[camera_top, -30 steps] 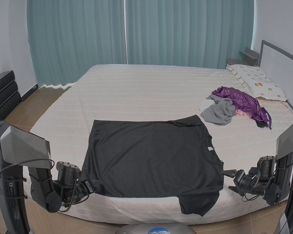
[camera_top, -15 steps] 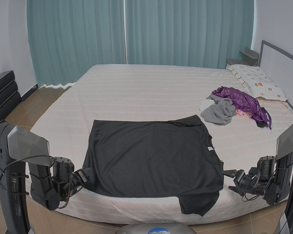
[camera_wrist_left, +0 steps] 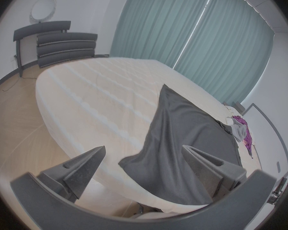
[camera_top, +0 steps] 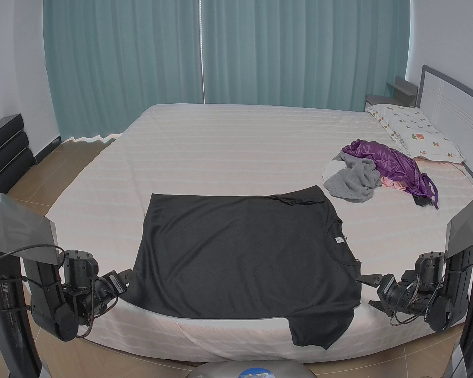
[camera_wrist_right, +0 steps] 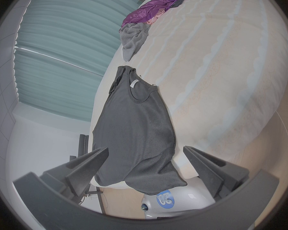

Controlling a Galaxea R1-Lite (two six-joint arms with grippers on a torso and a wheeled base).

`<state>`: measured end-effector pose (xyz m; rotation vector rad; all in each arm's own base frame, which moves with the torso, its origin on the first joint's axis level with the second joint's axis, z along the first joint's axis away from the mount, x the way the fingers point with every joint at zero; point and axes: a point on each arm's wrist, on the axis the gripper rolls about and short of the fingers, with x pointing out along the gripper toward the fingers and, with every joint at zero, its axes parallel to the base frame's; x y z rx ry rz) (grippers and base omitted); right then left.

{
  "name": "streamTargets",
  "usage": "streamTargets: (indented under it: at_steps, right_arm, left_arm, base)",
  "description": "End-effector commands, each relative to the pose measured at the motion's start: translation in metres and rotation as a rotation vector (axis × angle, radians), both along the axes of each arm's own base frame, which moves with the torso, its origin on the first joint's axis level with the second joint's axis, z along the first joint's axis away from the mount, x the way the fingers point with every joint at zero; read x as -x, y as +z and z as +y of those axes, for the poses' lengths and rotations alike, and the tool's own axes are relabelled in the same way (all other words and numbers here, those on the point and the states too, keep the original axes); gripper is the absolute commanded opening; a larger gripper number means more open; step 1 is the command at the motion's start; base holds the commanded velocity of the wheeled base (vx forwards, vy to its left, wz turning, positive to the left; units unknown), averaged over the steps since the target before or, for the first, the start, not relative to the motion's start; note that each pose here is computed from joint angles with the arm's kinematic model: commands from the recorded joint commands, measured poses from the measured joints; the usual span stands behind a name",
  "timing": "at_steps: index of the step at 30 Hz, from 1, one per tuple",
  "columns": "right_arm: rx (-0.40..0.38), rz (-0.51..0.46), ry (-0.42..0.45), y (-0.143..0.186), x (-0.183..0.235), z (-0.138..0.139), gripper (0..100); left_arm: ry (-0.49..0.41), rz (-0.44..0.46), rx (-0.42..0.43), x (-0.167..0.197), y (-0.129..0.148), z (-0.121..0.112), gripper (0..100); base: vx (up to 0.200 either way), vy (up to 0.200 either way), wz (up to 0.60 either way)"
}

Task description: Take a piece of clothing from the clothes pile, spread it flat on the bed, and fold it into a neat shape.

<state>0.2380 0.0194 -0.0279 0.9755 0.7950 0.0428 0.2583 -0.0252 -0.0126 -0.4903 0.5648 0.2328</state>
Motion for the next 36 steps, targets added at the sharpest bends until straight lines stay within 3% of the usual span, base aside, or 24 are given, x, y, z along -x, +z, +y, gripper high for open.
streamTargets:
  at_steps: [1, 5, 17, 22, 23, 36]
  right_arm:
    - [-0.001, -0.013, 0.001, 0.001, -0.001, 0.000, 100]
    - [-0.001, -0.013, 0.001, 0.001, -0.001, 0.000, 100]
    - [-0.001, -0.013, 0.000, 0.001, -0.001, 0.000, 100]
    - [-0.001, -0.013, 0.000, 0.001, -0.001, 0.000, 100]
    - [-0.001, -0.013, 0.000, 0.001, -0.001, 0.000, 100]
    - [-0.001, -0.013, 0.000, 0.001, -0.001, 0.000, 100]
  left_arm:
    - [-0.034, 0.080, 0.052, -0.001, -0.022, 0.004, 100]
    - [-0.053, 0.113, 0.142, -0.003, -0.032, 0.011, 100]
    - [-0.007, 0.103, 0.177, -0.008, -0.035, 0.014, 100]
    - [0.016, 0.110, 0.148, -0.009, -0.039, 0.011, 100]
    - [0.016, 0.110, 0.144, -0.009, -0.040, 0.010, 0]
    - [0.039, 0.097, 0.117, -0.011, -0.039, 0.008, 0]
  base:
    - [0.000, 0.000, 0.00]
    - [0.000, 0.000, 0.00]
    - [0.000, 0.000, 0.00]
    - [0.000, 0.000, 0.00]
    - [0.000, 0.000, 0.00]
    - [0.000, 0.000, 0.00]
